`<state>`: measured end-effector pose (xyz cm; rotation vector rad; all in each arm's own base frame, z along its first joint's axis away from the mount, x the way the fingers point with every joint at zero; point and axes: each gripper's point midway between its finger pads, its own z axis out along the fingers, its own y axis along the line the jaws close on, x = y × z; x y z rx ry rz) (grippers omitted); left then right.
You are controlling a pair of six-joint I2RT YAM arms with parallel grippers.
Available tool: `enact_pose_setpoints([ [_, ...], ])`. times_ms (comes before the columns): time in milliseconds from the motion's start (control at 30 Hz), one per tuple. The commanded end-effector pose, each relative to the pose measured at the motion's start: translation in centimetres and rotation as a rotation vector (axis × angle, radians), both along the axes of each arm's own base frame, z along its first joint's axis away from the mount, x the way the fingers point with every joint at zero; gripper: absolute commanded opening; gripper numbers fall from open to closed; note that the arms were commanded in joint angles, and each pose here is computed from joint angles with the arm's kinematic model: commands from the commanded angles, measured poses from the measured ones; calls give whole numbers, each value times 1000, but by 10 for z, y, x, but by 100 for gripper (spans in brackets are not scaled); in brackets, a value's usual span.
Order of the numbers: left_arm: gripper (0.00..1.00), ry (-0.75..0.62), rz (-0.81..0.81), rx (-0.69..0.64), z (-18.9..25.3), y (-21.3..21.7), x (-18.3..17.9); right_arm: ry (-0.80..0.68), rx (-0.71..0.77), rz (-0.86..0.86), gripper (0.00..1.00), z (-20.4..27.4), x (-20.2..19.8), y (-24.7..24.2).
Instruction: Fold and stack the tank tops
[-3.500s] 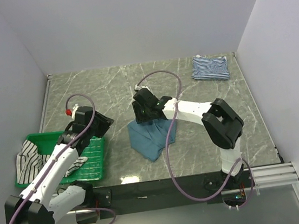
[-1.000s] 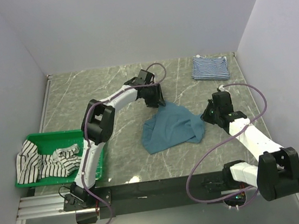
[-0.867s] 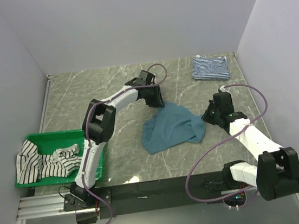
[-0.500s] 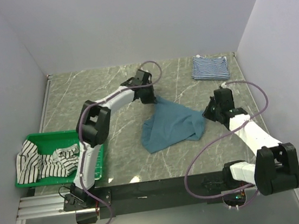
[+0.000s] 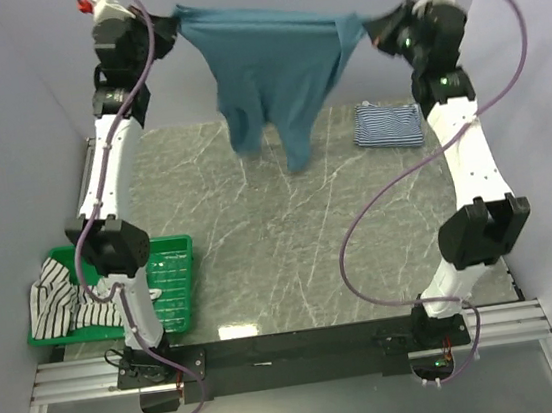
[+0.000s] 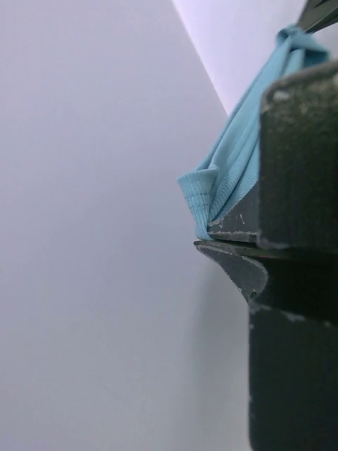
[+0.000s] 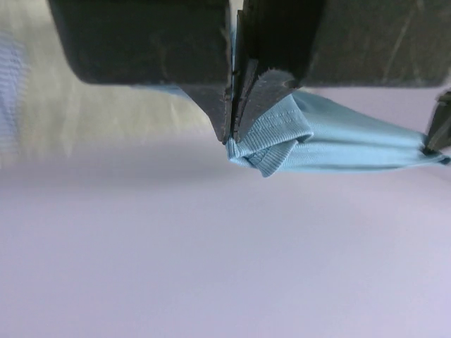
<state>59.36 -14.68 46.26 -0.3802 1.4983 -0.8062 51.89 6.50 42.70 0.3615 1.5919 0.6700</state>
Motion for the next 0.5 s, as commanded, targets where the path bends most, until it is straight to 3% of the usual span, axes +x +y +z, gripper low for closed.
enact_pose_setpoints([
  [0, 0, -236, -7, -64, 89, 20, -34, -267, -72, 31, 0, 106, -4, -8],
  [67, 0, -243, -22, -62, 89, 25, -43, -281, -107, 54, 0, 112, -8, -6],
  [100, 0, -184, -26, -53, 58, 23, -38, -245, -112, 67, 0, 92, -4, -4],
  [133, 1, -201, -52, -51, 65, 21, -56, -273, -120, 82, 0, 97, -16, -1],
  [167, 1, -176, -66, -57, 51, 19, -60, -174, -111, 92, 0, 48, -10, 0],
  [200, 0, -85, -75, -61, 8, 18, -68, -178, -112, 101, 2, 44, -26, 1],
  [267, 1, -2, -103, -92, -36, 13, -82, -135, -97, 112, 13, 5, -39, 3],
  [300, 4, 118, -118, -117, -91, 11, -99, -24, -75, 103, 26, -55, -55, 2],
  [333, 10, 176, -118, -132, -117, 9, -111, 36, -53, 85, 32, -88, -64, 0],
  [367, 21, 236, -121, -144, -144, 2, -125, 69, 4, 67, 39, -111, -74, -1],
  [400, 30, 338, -122, -160, -194, -1, -155, 183, 30, 71, 46, -175, -99, 2],
  [467, 41, 443, -115, -145, -240, -12, -189, 298, 48, 37, 51, -228, -124, -2],
])
